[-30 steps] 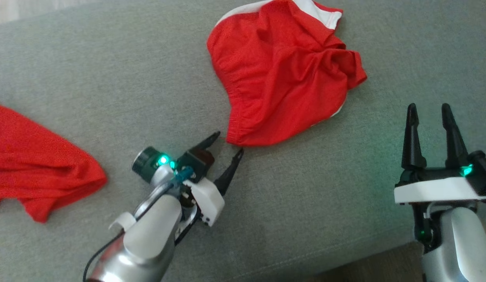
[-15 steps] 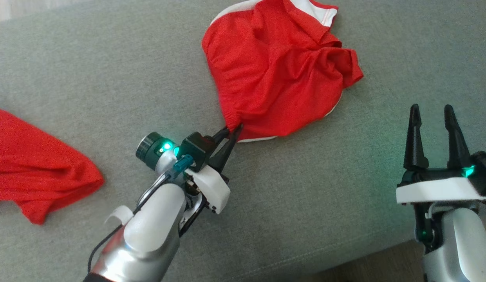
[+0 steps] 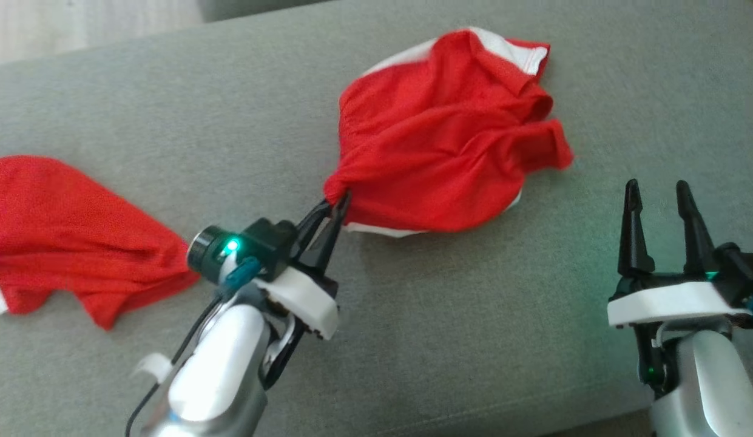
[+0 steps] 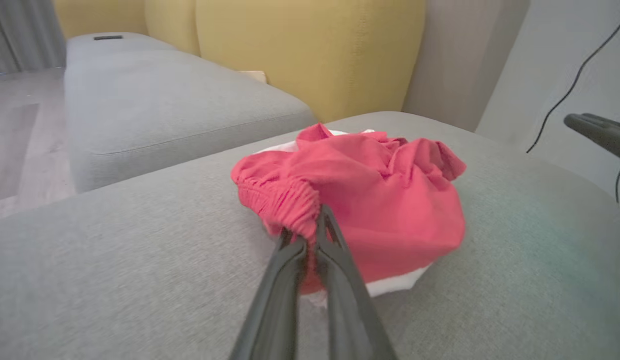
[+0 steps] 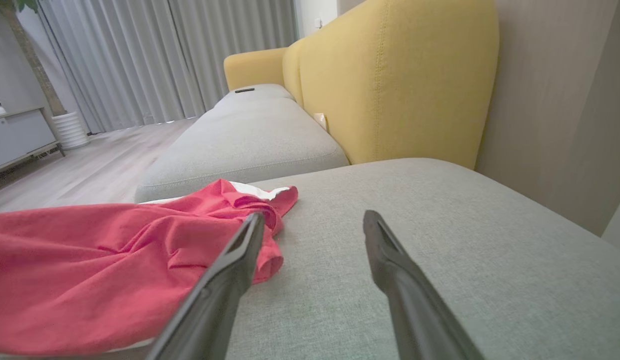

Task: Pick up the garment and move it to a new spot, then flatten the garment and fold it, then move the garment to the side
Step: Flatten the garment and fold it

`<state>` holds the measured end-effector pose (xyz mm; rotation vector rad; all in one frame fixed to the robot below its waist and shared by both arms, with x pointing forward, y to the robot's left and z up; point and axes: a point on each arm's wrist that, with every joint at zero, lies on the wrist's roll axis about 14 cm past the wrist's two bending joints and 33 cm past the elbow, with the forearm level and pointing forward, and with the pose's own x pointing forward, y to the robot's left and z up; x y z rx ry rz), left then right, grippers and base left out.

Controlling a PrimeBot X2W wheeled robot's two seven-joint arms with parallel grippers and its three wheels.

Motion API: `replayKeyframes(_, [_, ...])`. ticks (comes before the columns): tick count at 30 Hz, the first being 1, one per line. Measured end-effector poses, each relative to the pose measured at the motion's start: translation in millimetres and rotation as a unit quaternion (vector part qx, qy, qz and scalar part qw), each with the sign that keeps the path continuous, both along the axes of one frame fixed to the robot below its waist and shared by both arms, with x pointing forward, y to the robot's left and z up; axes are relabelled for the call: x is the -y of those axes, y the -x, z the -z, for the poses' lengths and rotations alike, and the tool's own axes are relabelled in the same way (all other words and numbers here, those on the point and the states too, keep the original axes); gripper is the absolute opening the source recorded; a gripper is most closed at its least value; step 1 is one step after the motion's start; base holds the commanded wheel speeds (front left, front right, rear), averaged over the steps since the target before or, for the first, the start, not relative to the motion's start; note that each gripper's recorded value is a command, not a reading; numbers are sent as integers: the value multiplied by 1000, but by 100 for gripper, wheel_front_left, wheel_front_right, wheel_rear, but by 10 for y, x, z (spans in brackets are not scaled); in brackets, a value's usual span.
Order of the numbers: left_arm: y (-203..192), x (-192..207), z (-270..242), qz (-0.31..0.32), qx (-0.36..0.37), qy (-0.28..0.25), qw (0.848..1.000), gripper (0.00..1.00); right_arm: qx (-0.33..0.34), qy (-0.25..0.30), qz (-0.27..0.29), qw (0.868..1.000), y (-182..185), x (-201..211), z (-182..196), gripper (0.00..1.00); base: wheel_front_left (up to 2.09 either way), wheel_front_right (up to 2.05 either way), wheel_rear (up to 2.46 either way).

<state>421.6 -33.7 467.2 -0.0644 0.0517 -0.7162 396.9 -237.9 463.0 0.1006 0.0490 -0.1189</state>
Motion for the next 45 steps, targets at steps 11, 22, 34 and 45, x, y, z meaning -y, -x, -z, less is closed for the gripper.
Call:
replayKeyframes(11, [112,-485,162,-83,-26,-16,996,75,-7,-6,-40,999,-67,-272,17,100,0,0,0])
replayKeyframes(22, [0,-805,-50,-150,0,5,989,100,-32,1,-75,997,-163,-501,159,100,0,0,0])
replayKeyframes(34, [169,-1003,-17,-181,-14,20,983,100,-125,38,-127,983,-219,-784,652,100,0,0,0])
replayKeyframes(45, [168,-1023,10,-190,-23,29,981,100,-150,76,-118,979,-505,-676,766,0,0,0,0])
